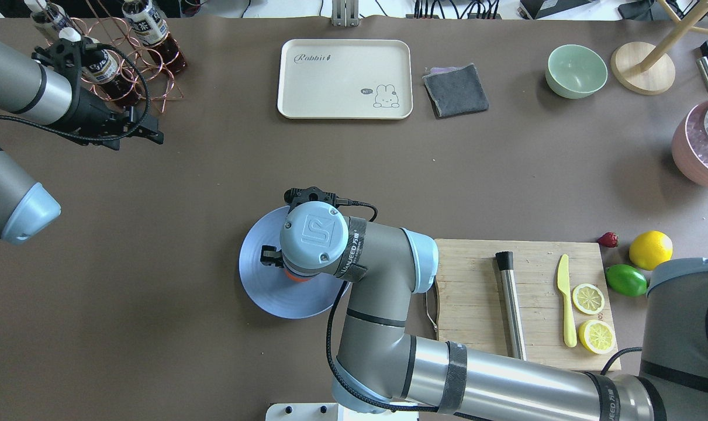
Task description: Pick orange to plate
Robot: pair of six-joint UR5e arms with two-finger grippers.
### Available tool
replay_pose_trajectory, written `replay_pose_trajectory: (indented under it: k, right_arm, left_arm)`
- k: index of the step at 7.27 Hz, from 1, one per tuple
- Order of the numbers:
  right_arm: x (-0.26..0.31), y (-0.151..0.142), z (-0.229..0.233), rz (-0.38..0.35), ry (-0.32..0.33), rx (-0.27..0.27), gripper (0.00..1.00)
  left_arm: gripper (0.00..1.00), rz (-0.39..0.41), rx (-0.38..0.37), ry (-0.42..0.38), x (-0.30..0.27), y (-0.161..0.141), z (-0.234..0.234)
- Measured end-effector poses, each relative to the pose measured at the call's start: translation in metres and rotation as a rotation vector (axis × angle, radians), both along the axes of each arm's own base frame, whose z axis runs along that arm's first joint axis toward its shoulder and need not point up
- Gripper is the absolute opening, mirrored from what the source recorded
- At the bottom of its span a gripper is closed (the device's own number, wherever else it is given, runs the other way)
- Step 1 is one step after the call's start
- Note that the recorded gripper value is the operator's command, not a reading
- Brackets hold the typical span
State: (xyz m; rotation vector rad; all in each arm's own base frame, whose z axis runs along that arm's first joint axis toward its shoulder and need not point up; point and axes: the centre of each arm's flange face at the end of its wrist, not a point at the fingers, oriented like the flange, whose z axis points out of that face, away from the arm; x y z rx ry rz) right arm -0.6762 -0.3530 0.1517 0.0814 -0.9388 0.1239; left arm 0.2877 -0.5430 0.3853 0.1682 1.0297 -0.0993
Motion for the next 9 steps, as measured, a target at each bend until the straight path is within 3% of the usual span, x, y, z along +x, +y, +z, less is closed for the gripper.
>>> replay_pose_trajectory:
  k: [3, 5, 7, 9]
  right_arm:
    - [0.001, -0.002, -0.005, 0.002, -0.006, 0.006, 1.00]
    - [0.048, -0.034, -0.005, -0.005, -0.010, -0.004, 1.00]
    - [0.187, -0.087, 0.040, -0.069, 0.029, 0.013, 1.00]
    - [0.348, -0.137, 0.149, -0.179, 0.098, 0.080, 1.00]
  left_arm:
    - [0.97, 0.000, -0.001, -0.002, -0.001, -0.001, 0.002]
    - [0.97, 0.025, 0.017, -0.039, -0.006, -0.004, 0.006]
    - [0.97, 0.096, 0.046, -0.120, -0.051, -0.018, 0.010]
    - [0.97, 0.167, 0.081, -0.164, -0.143, -0.028, 0.050]
